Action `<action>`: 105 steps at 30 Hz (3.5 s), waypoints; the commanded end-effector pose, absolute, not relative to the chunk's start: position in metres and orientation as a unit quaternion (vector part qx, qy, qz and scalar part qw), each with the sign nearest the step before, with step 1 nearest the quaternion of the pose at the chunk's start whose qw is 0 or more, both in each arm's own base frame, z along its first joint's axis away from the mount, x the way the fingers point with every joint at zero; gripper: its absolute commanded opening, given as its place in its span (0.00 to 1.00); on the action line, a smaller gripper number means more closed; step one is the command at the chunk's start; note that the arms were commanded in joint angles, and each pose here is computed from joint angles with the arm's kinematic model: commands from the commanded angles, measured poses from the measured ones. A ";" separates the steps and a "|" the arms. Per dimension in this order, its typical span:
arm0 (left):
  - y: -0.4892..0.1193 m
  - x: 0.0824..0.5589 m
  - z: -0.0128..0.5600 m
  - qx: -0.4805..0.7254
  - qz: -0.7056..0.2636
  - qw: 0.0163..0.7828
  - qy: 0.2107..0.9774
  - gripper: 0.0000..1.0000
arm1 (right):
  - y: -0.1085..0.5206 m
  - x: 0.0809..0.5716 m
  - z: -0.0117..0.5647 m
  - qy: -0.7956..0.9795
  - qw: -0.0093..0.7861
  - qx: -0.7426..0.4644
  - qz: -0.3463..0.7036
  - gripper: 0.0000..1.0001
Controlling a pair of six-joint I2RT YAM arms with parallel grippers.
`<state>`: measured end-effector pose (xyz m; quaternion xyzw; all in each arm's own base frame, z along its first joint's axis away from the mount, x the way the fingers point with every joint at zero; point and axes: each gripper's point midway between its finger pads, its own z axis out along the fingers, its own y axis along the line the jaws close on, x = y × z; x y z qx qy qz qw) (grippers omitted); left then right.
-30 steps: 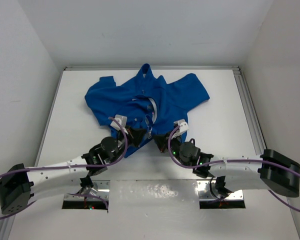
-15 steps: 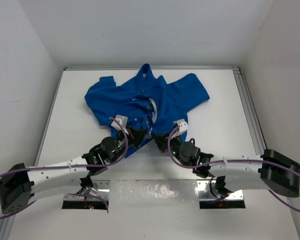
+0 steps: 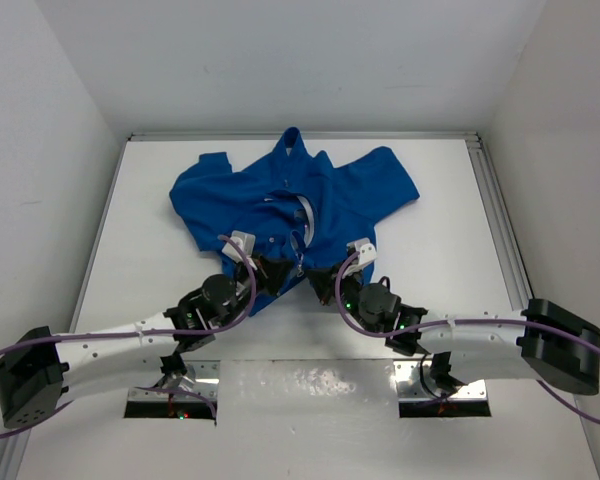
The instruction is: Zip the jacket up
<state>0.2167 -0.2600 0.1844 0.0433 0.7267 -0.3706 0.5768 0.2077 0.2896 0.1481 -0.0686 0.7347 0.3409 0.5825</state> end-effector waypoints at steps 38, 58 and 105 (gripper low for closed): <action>-0.261 0.214 0.199 0.043 -0.387 0.593 0.705 0.00 | 0.300 0.209 0.183 0.707 0.598 -0.051 0.375 0.00; -0.265 0.210 0.190 0.056 -0.388 0.580 0.714 0.00 | 0.303 0.208 0.192 0.702 0.598 -0.054 0.383 0.00; -0.265 0.152 0.202 0.087 -0.487 0.480 0.725 0.00 | 0.329 0.225 0.214 0.778 0.540 -0.132 0.292 0.00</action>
